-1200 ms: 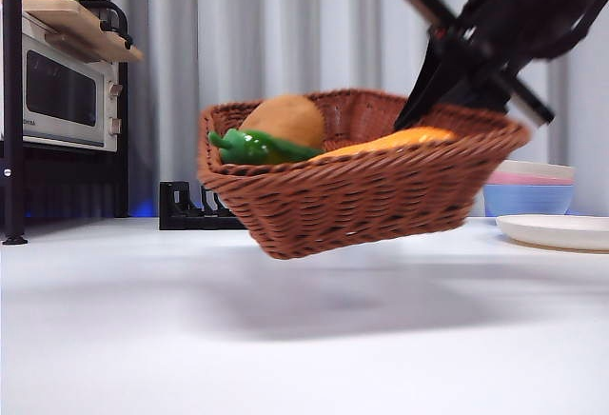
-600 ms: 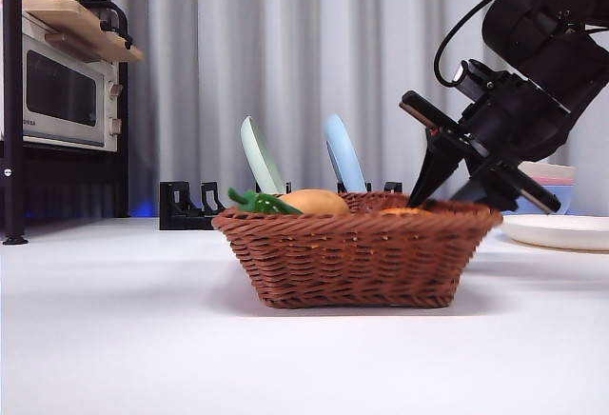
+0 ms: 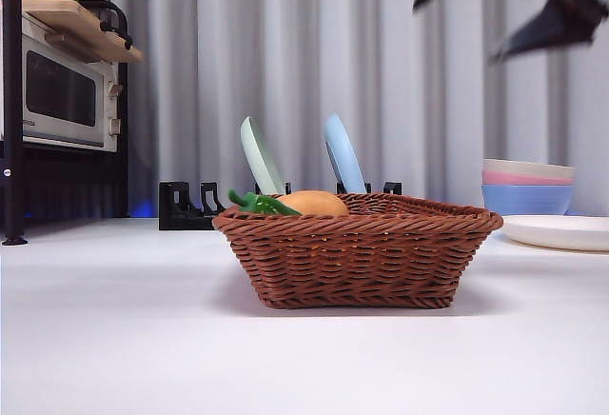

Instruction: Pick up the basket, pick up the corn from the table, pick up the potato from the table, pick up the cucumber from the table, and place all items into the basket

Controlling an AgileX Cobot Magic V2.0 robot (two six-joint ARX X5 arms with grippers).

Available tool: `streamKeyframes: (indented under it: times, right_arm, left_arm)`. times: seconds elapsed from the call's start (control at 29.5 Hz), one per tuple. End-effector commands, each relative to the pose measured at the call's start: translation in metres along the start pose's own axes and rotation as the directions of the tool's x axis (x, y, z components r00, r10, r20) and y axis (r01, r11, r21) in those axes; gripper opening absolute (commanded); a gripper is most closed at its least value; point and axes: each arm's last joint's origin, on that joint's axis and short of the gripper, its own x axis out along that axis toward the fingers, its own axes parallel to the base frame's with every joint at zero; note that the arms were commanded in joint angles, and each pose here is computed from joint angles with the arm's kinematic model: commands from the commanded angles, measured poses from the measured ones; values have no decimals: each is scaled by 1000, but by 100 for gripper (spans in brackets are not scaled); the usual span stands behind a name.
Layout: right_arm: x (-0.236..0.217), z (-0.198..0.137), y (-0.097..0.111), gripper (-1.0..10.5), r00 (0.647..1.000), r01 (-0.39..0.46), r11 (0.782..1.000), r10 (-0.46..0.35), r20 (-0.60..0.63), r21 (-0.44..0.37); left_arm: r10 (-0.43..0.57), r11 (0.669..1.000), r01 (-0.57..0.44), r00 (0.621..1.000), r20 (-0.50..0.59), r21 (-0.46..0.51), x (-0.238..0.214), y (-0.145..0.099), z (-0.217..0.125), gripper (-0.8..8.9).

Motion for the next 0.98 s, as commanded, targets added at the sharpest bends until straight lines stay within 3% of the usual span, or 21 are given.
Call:
streamKeyframes:
  times: [0.03,0.1,0.27,0.44,0.61,0.68,0.98]
  right_arm:
    - [-20,-1,8,13,1000,-3,996,4,10,-89]
    - [-31,0,11,-9,999,29,990,-25,34,-139]
    - [-47,-9,11,-9,985,166,972,-155,77,-164]
    - [-48,-44,6,-9,987,151,973,-139,81,-173]
    - [-36,-64,-2,2,987,156,975,-160,-13,-160]
    - [-34,-65,-4,2,986,161,975,-167,-25,-156]
    - [-33,-65,-4,2,985,163,974,-168,-25,-155]
  left_arm:
    - [27,999,-25,998,-58,36,3,2,-5,-9]
    - [34,999,-32,997,-72,37,4,4,-9,-8]
    - [45,999,-45,997,-68,12,6,2,-31,-8]
    - [59,996,-61,998,-37,-64,8,-3,-78,-8]
    - [55,986,-63,997,-52,-155,5,-8,-115,-8]
    - [45,978,-65,994,-103,-198,3,-8,-120,-3]
    - [41,984,-72,982,-182,-166,9,-11,-124,-3]
